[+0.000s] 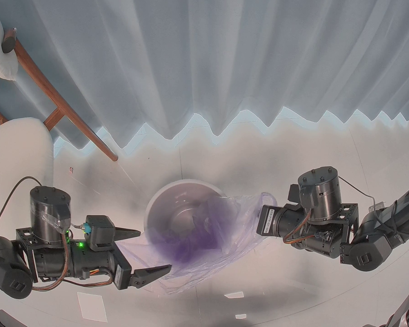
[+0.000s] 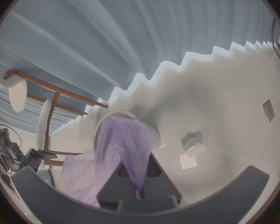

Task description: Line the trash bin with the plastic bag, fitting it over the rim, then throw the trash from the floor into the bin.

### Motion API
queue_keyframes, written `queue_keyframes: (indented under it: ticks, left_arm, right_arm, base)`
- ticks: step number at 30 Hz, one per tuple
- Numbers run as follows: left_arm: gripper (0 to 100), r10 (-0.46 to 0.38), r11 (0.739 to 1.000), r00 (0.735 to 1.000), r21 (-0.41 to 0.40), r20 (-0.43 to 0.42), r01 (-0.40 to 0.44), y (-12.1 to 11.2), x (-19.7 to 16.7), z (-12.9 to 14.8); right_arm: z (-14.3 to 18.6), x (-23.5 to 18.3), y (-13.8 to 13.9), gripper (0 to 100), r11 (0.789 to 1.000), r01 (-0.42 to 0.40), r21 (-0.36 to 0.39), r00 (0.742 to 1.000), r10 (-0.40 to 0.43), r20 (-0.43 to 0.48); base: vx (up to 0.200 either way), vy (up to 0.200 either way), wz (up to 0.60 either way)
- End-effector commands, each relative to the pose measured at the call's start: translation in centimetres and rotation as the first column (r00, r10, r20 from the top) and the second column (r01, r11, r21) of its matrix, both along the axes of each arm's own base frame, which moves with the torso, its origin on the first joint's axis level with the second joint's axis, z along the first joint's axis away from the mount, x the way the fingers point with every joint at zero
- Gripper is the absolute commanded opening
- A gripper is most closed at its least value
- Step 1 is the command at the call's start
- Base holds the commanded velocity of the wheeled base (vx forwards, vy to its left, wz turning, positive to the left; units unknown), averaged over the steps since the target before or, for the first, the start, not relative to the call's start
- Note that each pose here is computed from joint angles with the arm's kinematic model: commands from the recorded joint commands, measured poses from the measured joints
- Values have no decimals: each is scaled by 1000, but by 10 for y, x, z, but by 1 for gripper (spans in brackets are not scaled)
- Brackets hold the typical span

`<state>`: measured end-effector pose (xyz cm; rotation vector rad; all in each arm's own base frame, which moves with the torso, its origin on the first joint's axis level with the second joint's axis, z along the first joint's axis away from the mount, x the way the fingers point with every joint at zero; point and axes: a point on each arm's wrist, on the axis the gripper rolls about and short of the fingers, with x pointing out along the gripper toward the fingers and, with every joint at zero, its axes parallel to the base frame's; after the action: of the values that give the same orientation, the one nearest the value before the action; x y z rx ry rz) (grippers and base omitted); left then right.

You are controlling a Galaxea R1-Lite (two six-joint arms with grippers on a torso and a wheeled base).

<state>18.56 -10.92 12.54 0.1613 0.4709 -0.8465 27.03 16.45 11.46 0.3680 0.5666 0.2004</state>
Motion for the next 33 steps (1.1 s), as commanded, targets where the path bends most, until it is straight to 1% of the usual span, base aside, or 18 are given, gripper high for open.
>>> queue_keyframes:
  ticks: [1,2,3,4,5,7,10,12,19,26,28,33]
  left_arm:
    - [100,5,998,999,63,37,-7,37,0,-15]
    - [100,3,998,999,65,37,-5,38,0,-16]
    - [100,-29,997,999,74,38,26,47,3,-21]
    - [100,-42,996,998,78,44,38,51,5,-23]
    - [100,-45,996,998,78,46,41,52,5,-23]
    - [100,-94,992,992,95,80,86,66,12,-29]
    - [100,-132,985,986,125,98,120,71,19,-36]
    - [100,-141,983,985,133,98,128,72,20,-39]
    - [100,-121,985,989,134,79,110,77,25,-44]
    - [100,-142,983,987,126,77,131,76,24,-45]
    - [100,-144,982,986,135,79,133,77,26,-47]
    - [100,-142,980,988,148,65,131,77,39,-53]
  right_arm:
    - [-4,2,1,0,1000,2,-6,1000,-2,-11]
    - [-4,2,1,0,1000,2,-6,1000,-2,-11]
    - [-5,2,1,0,1000,4,-5,1000,-4,-11]
    - [-5,2,1,0,1000,3,-6,1000,-3,-11]
    - [-5,2,1,0,1000,3,-6,1000,-3,-11]
    - [-5,2,1,0,1000,4,-5,1000,-4,-11]
    - [-6,3,1,0,1000,4,-7,1000,-4,-15]
    - [-6,3,1,0,1000,3,-7,1000,-3,-15]
    - [-6,4,2,0,1000,3,-5,1000,-3,-13]
    - [-9,5,2,0,1000,4,-11,1000,-4,-20]
    - [-8,6,3,0,1000,4,-8,1000,-4,-16]
    - [-8,6,3,0,1000,4,-8,1000,-4,-16]
  base:
    - [0,0,0]
    - [0,0,0]
    - [0,0,0]
    - [0,0,0]
    - [0,0,0]
    - [0,0,0]
    - [0,0,0]
    - [0,0,0]
    - [0,0,0]
    - [0,0,0]
    - [0,0,0]
    - [0,0,0]
